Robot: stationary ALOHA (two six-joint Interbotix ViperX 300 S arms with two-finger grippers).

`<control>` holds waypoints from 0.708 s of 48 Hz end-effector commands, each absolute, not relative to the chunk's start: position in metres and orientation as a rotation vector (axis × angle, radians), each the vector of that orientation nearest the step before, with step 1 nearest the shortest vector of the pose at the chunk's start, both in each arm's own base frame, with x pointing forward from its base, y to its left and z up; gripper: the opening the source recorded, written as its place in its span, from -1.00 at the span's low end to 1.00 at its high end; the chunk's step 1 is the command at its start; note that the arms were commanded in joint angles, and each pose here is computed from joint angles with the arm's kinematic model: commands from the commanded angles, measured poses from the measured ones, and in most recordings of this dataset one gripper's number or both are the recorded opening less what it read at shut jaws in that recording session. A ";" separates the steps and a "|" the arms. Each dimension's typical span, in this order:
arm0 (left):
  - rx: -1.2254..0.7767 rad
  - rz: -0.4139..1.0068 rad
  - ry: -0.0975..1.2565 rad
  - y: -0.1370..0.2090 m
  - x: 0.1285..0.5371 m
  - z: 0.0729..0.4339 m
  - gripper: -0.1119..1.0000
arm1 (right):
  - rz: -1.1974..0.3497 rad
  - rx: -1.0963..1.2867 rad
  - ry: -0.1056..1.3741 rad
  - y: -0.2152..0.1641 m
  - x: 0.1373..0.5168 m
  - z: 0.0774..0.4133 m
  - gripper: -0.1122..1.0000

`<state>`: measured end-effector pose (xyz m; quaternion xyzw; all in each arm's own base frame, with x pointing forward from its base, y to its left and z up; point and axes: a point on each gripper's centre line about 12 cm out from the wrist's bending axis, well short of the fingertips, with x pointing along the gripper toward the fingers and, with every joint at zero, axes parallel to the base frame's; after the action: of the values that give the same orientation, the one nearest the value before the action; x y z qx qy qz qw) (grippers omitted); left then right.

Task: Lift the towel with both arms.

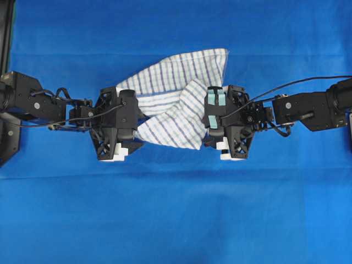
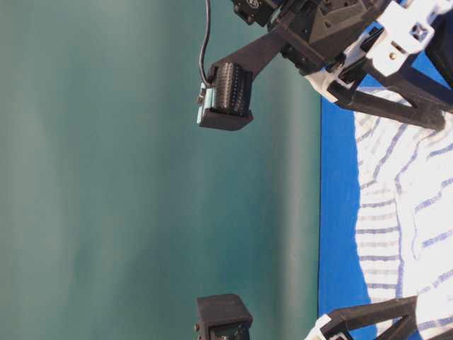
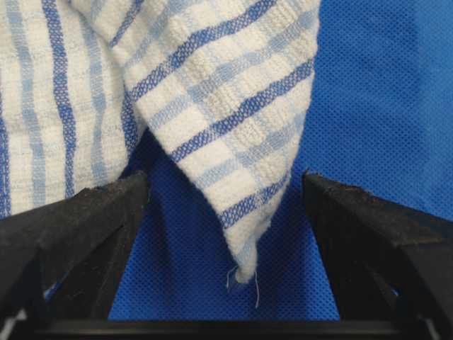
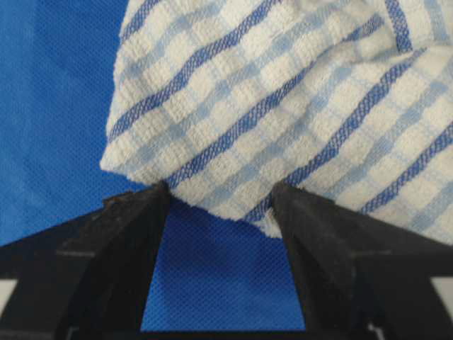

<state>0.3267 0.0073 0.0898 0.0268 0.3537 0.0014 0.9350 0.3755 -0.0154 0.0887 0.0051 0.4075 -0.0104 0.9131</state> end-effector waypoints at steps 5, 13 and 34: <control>0.054 0.003 0.705 0.007 0.332 0.096 0.72 | -0.029 0.016 0.803 -0.018 0.382 0.099 0.33; 0.054 0.000 0.748 0.007 0.330 0.093 -0.10 | -0.041 0.016 0.813 -0.023 0.380 0.098 -0.19; 0.055 0.017 0.713 0.013 0.329 0.112 -0.76 | -0.045 0.016 0.790 -0.024 0.381 0.109 -0.74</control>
<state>0.3247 0.0105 0.0951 0.0289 0.3710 0.0031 0.9282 0.3748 -0.0243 0.0901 0.0093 0.4094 -0.0220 0.9121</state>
